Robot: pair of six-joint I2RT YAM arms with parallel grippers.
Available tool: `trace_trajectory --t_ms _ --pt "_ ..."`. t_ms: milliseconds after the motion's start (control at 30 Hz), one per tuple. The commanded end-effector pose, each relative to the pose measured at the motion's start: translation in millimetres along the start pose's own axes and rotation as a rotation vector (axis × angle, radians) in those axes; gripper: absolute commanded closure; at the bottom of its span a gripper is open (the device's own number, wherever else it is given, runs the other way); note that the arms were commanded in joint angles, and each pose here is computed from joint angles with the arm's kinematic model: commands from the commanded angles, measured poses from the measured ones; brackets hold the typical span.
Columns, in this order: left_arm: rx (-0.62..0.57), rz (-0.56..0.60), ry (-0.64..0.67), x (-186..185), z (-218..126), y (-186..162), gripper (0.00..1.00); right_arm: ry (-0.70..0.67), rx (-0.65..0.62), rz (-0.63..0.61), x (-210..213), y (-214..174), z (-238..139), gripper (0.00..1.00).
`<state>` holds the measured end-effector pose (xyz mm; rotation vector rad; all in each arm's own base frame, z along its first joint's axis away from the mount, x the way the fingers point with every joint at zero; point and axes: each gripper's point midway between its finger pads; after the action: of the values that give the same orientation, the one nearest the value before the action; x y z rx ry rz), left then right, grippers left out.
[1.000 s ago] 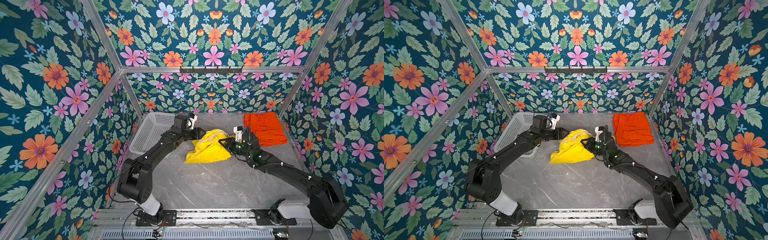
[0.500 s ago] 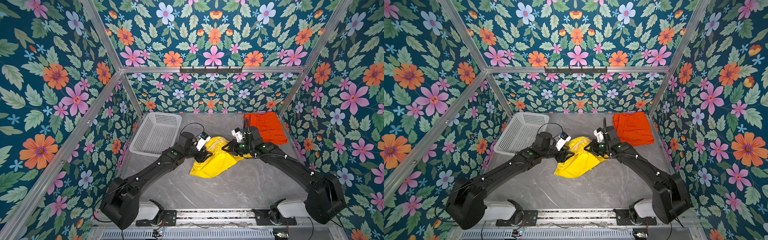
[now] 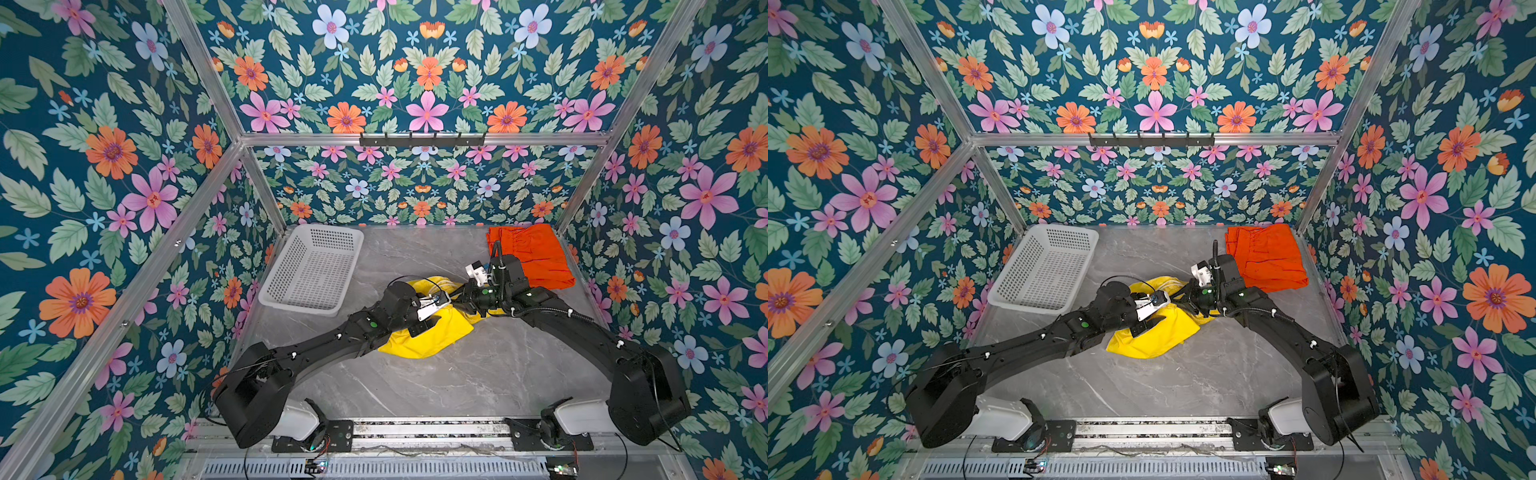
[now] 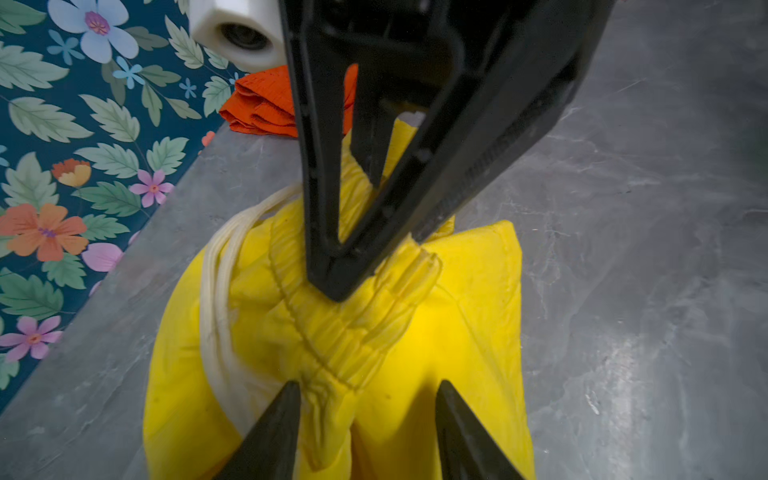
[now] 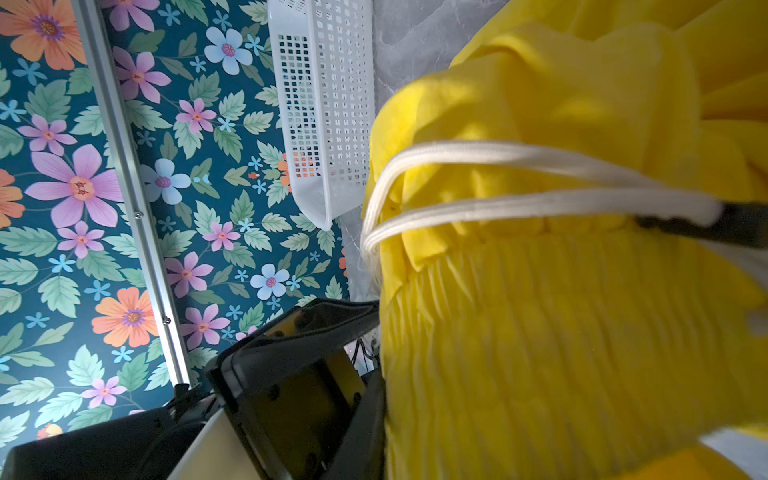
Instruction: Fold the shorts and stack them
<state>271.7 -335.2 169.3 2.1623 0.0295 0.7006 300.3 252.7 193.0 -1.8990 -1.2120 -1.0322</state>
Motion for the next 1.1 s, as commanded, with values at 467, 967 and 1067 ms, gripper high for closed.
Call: trace_trajectory --t_ms 467,967,1067 --pt "-0.079 -0.009 0.068 17.1 14.0 19.7 0.93 0.072 0.029 0.026 10.9 -5.6 -8.6 0.78" --pt "-0.063 -0.121 -0.039 6.7 16.2 27.1 1.0 0.1 -0.135 0.156 -14.4 -26.7 -60.4 0.41" --pt "-0.053 -0.127 -0.052 3.7 16.7 24.4 1.0 0.165 -0.159 0.185 -1.8 -25.0 -60.1 0.38"
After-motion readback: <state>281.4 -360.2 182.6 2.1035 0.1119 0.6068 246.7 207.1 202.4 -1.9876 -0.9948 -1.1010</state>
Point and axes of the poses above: each gripper's point midway between its finger pads, its own z axis out along the fingers, its own x axis along the line the jaws close on, y = z × x, and after that the axes turned 12 degrees about z, right-handed
